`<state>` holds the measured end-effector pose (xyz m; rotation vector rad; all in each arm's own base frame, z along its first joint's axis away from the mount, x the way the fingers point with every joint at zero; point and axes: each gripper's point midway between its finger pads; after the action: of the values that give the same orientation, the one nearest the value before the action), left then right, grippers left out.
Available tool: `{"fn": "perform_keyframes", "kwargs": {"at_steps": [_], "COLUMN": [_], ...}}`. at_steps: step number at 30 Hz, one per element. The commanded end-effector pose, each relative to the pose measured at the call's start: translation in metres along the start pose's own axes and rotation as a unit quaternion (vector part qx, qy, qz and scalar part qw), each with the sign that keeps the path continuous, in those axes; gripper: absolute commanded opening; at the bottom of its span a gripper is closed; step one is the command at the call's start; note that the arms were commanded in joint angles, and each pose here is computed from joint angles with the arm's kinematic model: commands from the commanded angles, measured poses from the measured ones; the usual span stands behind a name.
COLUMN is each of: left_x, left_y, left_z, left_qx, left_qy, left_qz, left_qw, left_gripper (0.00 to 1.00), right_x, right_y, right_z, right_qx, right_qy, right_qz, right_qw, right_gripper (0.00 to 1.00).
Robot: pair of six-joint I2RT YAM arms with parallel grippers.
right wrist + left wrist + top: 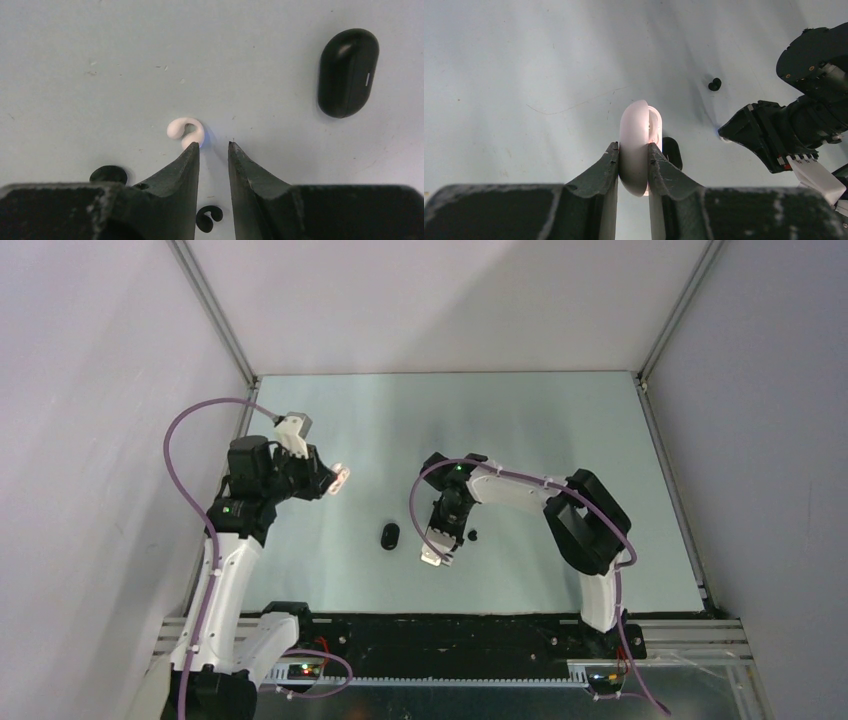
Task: Insert the wireless bluetooth earbuds into the charging case
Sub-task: Adjust the left earbud at the center of the board.
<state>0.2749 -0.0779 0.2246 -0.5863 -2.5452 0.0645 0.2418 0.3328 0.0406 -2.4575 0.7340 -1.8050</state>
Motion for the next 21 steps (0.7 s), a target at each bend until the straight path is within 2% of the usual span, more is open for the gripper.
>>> {"fn": "perform_keyframes", "kwargs": {"at_steps": [1, 21], "left_x": [0.001, -0.001], "left_y": [0.003, 0.005], "left_z": [-0.007, -0.003], "left_qx": [-0.009, -0.001], "left_qy": [-0.014, -0.008], "left_qz": [-0.006, -0.005], "left_qw": [1.000, 1.000], "left_gripper": [0.00, 0.00], "right_x": [-0.006, -0.001], "right_y": [0.003, 0.025], "right_z": [0.005, 0.014], "right_qx": [0.011, -0.008], "right_qy": [0.001, 0.004], "right_qz": [-0.011, -0.043], "right_qw": [1.000, 0.999], "right_gripper": [0.32, 0.33]}}
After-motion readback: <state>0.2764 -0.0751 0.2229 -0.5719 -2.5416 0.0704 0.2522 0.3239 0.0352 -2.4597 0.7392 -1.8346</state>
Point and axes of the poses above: each gripper's point midway between its finger pads, its own x axis back along the fingers, its own y axis along the line the jaws close on, z = x × y, and after that the axes turned 5 degrees about -x, right-handed
